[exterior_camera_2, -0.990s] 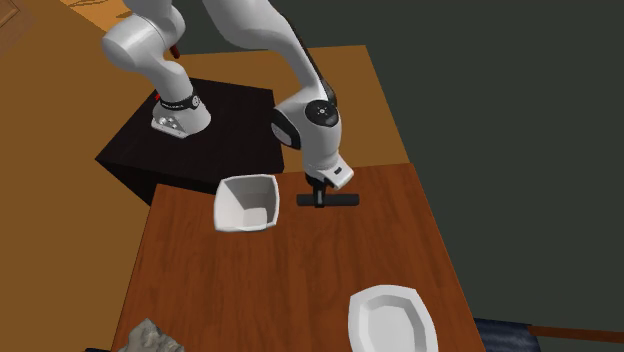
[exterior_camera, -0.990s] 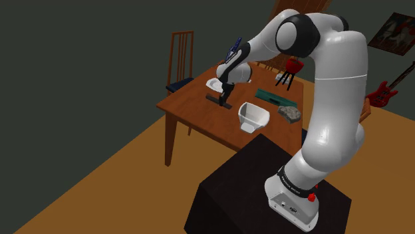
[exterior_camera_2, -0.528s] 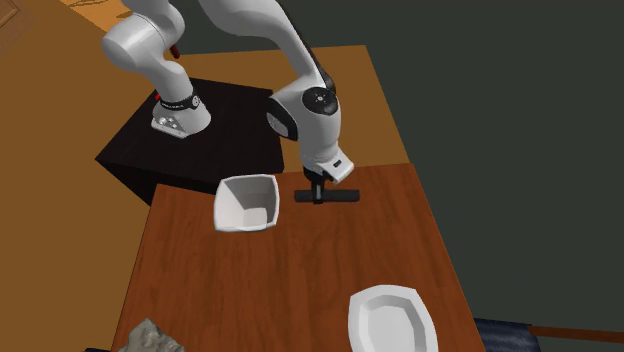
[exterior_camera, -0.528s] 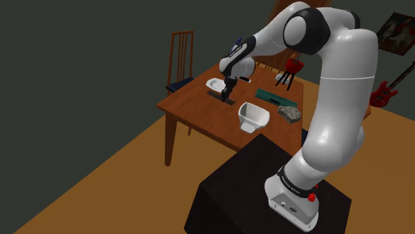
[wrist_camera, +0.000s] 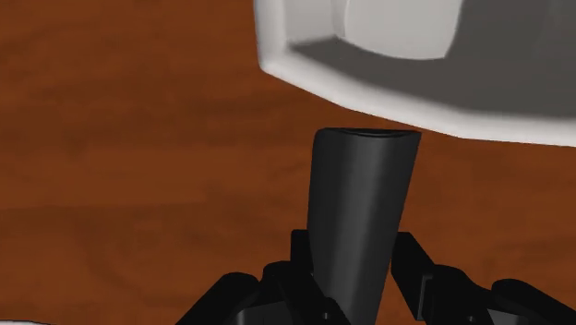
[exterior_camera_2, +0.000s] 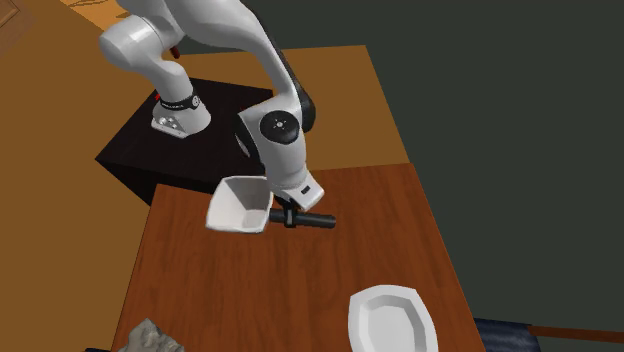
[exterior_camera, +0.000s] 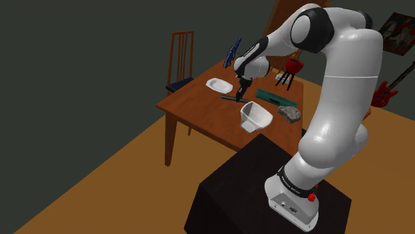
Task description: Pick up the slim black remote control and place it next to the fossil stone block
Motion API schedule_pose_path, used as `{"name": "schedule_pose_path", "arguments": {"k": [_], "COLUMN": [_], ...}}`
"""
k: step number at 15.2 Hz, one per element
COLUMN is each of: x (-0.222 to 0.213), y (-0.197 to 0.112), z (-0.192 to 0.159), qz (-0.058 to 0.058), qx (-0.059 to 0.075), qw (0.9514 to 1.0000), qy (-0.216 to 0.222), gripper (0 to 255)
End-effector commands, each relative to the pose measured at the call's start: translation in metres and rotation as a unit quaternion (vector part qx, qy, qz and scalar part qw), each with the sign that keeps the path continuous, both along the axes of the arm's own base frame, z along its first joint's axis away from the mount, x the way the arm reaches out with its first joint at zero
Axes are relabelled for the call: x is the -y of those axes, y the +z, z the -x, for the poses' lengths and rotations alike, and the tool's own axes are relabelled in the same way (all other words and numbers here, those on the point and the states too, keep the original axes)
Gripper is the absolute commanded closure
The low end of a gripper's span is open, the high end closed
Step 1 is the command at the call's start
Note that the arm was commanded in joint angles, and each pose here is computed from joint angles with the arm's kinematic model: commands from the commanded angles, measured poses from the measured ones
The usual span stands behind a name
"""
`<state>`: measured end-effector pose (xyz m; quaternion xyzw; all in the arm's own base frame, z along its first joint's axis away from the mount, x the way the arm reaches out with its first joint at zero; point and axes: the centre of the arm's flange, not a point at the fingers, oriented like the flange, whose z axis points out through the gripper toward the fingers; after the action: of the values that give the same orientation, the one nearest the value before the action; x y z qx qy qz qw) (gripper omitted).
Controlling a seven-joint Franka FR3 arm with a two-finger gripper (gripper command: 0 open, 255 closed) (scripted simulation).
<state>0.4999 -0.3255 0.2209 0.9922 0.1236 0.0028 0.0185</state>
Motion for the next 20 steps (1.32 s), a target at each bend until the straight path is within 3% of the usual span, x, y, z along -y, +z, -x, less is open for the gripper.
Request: {"name": "schedule_pose_path", "arguments": {"k": [1,20], "x": [0.021,0.232], "y": [-0.001,-0.001], "z": [0.016,0.152], "qz": [-0.001,-0.001], "qx": [-0.001,-0.001], "qw": [1.0000,1.0000], "qy": [0.000,0.000], "gripper": [255,255]}}
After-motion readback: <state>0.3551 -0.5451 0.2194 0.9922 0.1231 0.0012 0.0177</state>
